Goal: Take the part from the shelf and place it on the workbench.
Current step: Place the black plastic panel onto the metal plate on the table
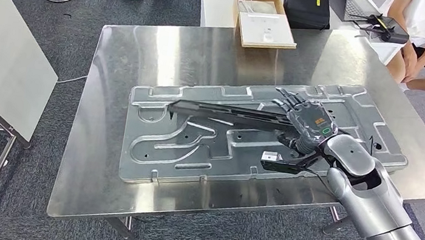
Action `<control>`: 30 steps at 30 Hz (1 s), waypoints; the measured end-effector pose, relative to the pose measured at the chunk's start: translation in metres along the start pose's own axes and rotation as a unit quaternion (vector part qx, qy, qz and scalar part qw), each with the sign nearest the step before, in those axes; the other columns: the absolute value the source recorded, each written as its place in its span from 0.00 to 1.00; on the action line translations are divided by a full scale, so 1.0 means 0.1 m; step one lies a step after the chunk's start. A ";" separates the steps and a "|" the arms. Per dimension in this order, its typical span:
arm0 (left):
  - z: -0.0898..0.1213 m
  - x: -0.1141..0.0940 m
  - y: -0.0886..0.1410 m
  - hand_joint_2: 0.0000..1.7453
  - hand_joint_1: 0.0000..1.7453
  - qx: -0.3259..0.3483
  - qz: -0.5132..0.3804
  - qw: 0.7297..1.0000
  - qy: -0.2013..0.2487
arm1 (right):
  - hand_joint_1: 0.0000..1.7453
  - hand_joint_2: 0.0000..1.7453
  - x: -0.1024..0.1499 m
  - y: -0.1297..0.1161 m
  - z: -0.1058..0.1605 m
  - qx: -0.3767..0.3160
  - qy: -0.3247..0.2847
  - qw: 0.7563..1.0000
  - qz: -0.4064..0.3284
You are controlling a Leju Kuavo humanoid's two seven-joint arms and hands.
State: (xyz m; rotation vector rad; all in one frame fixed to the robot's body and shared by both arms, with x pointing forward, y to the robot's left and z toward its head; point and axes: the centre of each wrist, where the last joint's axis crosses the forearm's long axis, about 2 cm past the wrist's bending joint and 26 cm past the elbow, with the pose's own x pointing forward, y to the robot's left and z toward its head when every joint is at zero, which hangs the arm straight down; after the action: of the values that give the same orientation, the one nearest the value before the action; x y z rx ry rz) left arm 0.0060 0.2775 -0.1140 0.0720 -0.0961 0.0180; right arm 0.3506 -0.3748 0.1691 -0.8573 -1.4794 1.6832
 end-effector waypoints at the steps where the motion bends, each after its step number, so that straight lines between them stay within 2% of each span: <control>1: 0.00 0.00 0.00 1.00 0.00 -0.001 0.001 1.000 0.001 | 0.00 0.00 0.00 0.00 0.00 0.000 -0.001 1.000 -0.001; 5: 0.00 0.00 0.00 0.00 0.00 -0.006 0.004 1.000 0.004 | 0.00 0.00 0.01 0.01 0.00 0.000 -0.003 1.000 -0.005; 18: 0.00 0.00 0.00 0.00 0.00 -0.003 0.013 1.000 0.005 | 0.00 0.00 0.04 0.03 0.01 -0.001 -0.006 1.000 -0.012; 30: 0.00 0.00 0.01 0.00 0.00 0.002 0.013 1.000 -0.014 | 0.00 0.00 0.08 0.07 0.03 0.001 -0.011 1.000 -0.019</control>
State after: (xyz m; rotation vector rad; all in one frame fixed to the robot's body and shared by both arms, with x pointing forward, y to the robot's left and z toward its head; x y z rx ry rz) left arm 0.0057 0.2781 -0.1140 0.0758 -0.1249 0.0423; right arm 0.3429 -0.3701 0.1627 -0.8079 -1.4998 1.6709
